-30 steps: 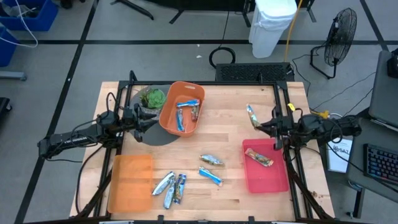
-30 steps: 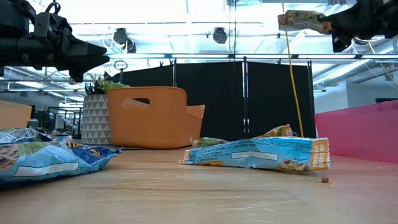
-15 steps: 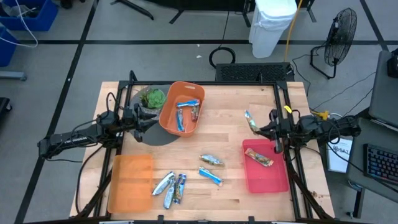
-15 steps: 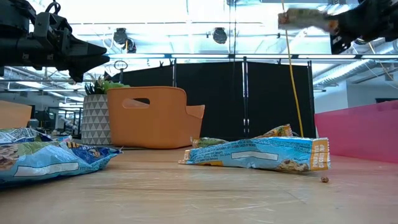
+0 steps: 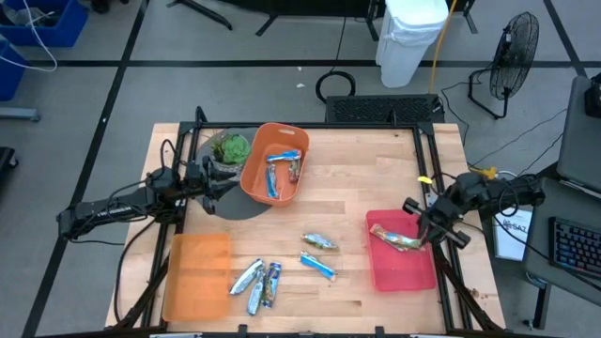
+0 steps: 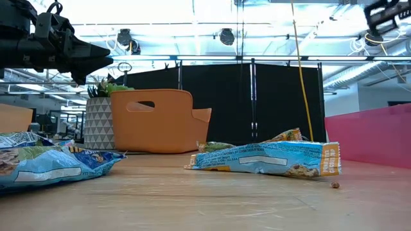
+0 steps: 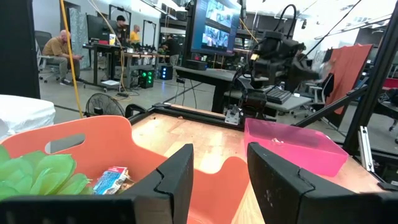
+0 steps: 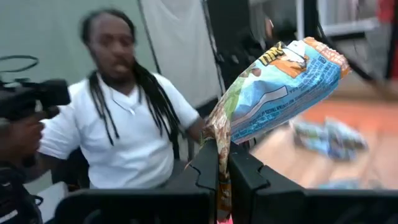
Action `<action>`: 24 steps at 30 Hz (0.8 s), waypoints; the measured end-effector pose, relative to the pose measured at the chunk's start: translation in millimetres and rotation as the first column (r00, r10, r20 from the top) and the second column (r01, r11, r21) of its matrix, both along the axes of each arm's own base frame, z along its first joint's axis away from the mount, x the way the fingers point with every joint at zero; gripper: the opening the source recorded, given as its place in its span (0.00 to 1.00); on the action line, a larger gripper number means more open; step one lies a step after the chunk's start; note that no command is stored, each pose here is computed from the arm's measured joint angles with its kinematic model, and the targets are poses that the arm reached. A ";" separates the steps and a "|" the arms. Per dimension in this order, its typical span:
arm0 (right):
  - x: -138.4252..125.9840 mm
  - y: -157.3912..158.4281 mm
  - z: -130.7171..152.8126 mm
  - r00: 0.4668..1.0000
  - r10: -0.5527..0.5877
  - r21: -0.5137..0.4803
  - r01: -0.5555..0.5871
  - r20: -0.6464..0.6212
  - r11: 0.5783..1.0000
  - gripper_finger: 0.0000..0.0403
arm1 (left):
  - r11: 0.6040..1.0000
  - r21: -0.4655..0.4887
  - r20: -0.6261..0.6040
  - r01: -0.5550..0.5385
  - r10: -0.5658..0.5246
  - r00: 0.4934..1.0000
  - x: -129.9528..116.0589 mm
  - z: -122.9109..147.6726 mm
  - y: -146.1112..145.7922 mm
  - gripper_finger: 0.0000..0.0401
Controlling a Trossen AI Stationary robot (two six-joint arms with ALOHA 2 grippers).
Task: Pick and place Granola Bars by type
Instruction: Put the yellow granola bar into the red bin
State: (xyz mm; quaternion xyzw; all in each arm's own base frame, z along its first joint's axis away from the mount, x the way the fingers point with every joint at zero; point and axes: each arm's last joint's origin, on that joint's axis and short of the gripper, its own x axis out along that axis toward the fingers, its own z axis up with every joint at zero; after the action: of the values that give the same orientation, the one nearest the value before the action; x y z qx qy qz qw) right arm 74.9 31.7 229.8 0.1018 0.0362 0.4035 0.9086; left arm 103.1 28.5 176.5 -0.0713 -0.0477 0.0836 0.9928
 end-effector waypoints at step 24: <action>16.6 11.3 -17.7 0.503 -0.219 -0.063 0.309 -0.836 0.949 0.00 | 1.000 0.000 0.000 0.000 0.000 1.000 0.0 0.0 0.0 0.38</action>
State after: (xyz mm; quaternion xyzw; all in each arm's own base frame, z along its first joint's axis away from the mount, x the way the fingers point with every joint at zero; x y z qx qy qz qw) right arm 91.5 43.0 212.2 0.3280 0.4278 0.1643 0.8261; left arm 103.1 28.5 176.5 -0.0713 -0.0478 0.0838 0.9928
